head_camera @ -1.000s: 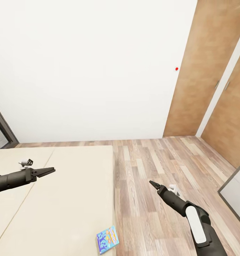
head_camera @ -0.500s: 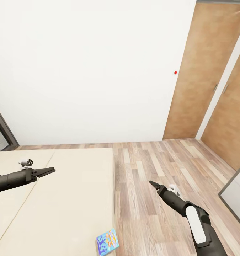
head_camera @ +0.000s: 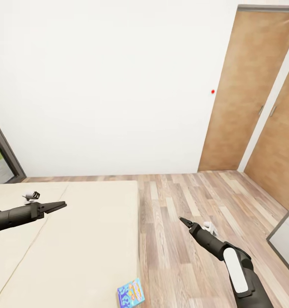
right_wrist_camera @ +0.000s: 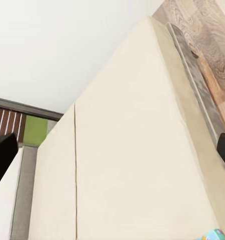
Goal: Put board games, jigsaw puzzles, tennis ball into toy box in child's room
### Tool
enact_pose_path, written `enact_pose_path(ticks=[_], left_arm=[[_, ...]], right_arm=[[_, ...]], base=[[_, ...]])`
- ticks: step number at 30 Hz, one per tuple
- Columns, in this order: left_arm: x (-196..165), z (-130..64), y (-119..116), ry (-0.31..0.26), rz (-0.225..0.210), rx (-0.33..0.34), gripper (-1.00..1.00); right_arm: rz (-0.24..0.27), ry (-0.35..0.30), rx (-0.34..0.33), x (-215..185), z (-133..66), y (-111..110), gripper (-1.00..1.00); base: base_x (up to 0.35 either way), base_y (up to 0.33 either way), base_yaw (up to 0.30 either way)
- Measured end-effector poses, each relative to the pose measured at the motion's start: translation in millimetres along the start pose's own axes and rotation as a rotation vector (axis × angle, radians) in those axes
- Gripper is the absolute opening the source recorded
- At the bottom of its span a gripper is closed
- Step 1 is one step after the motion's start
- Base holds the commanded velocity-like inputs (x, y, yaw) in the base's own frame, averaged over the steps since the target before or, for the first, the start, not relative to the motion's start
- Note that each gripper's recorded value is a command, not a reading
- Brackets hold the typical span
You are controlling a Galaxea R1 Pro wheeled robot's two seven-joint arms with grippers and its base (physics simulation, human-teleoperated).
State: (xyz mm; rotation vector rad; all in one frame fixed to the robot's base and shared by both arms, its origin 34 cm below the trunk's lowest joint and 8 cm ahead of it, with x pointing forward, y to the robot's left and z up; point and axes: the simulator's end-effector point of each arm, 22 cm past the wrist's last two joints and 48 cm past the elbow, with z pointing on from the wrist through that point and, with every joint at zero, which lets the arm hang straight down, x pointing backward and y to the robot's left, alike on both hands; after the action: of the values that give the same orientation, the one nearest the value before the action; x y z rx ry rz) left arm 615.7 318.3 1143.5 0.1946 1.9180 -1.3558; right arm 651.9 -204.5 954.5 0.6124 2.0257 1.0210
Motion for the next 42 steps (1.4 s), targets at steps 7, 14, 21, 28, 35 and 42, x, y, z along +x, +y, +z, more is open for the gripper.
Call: enact_pose_path(ticks=[7,14,21,28,35,42], left_arm=[[-3,-1.7,-5,-0.005,0.010,0.003,1.00],[-5,-3.3,-10,-0.010,0.019,0.007,1.00],[-8,-4.9,-15,-0.014,0.029,0.010,1.00],[-10,-6.4,-20,-0.019,0.038,0.013,1.00],[-10,-6.8,-21,-0.020,0.040,0.014,1.00],[-8,0.5,-27,-0.032,0.033,0.045,1.00]], right_arm=[[-0.005,-0.007,-0.008,-3,-2.0,5,1.00],[-0.010,-0.012,-0.016,-6,-3.9,10,1.00],[-0.015,-0.019,-0.023,-8,-5.9,15,1.00],[-0.019,-0.024,-0.031,-11,-7.8,20,1.00],[-0.021,-0.027,-0.033,-12,-8.3,21,1.00],[-0.004,-0.007,-0.027,2,-5.2,19,1.00]], base=[[0.000,0.000,0.116],[0.000,0.000,0.135],[0.000,0.000,0.094],[0.000,0.000,-0.079],[0.000,0.000,-0.025],[0.000,0.000,-0.002]])
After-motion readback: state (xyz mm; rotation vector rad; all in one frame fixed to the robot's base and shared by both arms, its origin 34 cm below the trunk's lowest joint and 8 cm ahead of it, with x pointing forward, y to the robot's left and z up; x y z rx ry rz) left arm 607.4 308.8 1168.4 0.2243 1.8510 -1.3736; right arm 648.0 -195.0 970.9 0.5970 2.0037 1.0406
